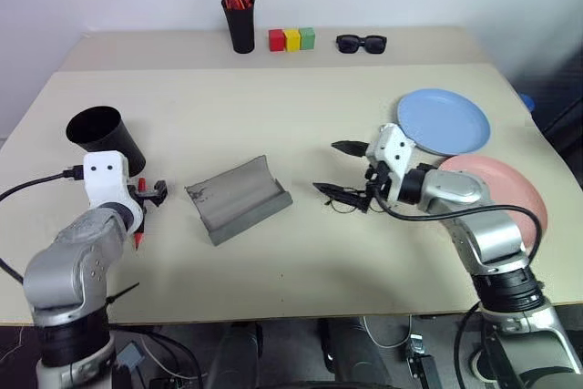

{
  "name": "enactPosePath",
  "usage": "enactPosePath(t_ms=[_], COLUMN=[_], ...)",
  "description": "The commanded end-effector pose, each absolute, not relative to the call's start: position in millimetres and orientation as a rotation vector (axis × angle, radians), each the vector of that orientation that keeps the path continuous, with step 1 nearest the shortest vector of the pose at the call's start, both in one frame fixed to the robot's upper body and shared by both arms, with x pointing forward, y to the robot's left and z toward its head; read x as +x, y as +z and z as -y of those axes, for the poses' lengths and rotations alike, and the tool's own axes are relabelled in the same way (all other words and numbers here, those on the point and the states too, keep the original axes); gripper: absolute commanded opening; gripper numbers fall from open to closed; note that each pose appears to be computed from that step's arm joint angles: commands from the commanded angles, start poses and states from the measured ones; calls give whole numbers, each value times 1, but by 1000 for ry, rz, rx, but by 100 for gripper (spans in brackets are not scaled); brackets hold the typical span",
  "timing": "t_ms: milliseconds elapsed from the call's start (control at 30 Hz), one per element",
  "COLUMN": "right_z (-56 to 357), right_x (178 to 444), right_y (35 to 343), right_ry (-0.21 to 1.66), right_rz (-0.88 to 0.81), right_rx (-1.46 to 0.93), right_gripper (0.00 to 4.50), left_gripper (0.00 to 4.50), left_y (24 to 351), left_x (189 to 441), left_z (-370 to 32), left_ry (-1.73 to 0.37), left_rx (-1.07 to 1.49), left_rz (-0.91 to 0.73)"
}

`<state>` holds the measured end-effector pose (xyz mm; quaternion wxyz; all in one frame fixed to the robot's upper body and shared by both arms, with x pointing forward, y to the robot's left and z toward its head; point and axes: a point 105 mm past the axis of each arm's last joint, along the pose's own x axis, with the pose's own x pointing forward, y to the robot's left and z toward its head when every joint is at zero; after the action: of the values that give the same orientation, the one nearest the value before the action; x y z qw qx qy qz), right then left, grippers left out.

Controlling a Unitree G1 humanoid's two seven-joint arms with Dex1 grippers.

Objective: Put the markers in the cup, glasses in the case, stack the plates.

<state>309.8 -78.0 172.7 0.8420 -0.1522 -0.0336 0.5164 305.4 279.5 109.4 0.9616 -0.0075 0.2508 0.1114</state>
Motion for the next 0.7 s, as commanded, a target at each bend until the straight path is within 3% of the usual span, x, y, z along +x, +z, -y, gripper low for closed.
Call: enactPosePath(t_ms=[33,67,167,400,500,567,700], right_z=[59,57,52,43,38,34,27], right_x=[296,294,289,282,283,283,286], right_y=[183,181,181,182,184,186,191], right_ry=[1141,1140,1151,1185,1197,1202,1215], right_rz=[126,123,118,118,127,134,161], right_rx=[-319,-318,-314,-298,-290,-284,-271], right_gripper=[450,450,450,450,450,450,450], left_gripper=[445,445,367,11,11,11,11], left_y=[104,102,102,134,172,181,241], left_x=[301,300,299,306,307,304,300], left_z=[-284,-285,-284,-275,-265,-260,-236], left_ry=[256,253,240,143,25,-46,-211], left_rx=[-64,-103,-164,-77,101,125,231], left_rz=[-607,-626,-652,-478,-276,-229,51])
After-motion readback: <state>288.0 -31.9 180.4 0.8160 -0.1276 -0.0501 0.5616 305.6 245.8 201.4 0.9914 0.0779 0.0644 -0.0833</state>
